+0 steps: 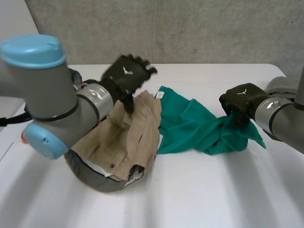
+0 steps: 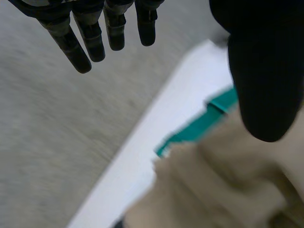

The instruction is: Fold the laundry.

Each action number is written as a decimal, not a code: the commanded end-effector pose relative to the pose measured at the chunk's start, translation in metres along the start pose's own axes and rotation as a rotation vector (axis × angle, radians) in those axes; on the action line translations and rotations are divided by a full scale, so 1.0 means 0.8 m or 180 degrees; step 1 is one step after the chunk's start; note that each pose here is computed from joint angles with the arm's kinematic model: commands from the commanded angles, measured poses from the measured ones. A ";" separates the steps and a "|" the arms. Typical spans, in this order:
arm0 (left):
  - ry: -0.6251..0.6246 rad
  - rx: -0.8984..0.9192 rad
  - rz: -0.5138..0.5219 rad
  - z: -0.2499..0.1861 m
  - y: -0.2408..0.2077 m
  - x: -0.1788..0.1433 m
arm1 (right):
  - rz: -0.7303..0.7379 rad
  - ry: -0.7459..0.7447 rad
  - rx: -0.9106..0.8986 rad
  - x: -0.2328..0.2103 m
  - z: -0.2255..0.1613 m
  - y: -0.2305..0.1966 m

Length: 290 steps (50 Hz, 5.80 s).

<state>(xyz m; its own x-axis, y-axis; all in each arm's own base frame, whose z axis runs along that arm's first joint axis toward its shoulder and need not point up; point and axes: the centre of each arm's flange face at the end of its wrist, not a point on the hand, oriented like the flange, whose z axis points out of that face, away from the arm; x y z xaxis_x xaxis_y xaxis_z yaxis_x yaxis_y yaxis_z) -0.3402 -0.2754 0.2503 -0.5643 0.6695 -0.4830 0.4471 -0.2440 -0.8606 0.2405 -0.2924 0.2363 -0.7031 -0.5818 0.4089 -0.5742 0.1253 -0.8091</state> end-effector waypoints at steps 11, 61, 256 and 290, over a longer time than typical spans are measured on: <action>0.0493 -0.0570 0.0624 0.065 0.076 0.037 | 0.0003 -0.0010 -0.0025 0.003 0.006 0.006; -0.1829 -0.1012 0.0473 0.022 0.161 -0.248 | -0.0064 -0.0175 -0.0145 -0.017 0.017 0.021; 0.0008 -0.0518 0.1380 -0.025 0.067 0.146 | -0.0285 -0.0746 0.0246 -0.039 0.083 0.025; -0.1188 -0.0327 -0.1280 -0.071 0.004 -0.056 | -0.0116 -0.0013 0.0828 0.055 -0.021 -0.091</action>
<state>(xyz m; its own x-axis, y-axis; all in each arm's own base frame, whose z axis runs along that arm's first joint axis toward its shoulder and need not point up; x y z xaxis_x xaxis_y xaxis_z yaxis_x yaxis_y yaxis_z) -0.2891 -0.2587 0.2972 -0.8824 0.3456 -0.3192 0.2924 -0.1286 -0.9476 0.2409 -0.3232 0.2943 -0.7141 -0.5763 0.3974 -0.4591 -0.0430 -0.8873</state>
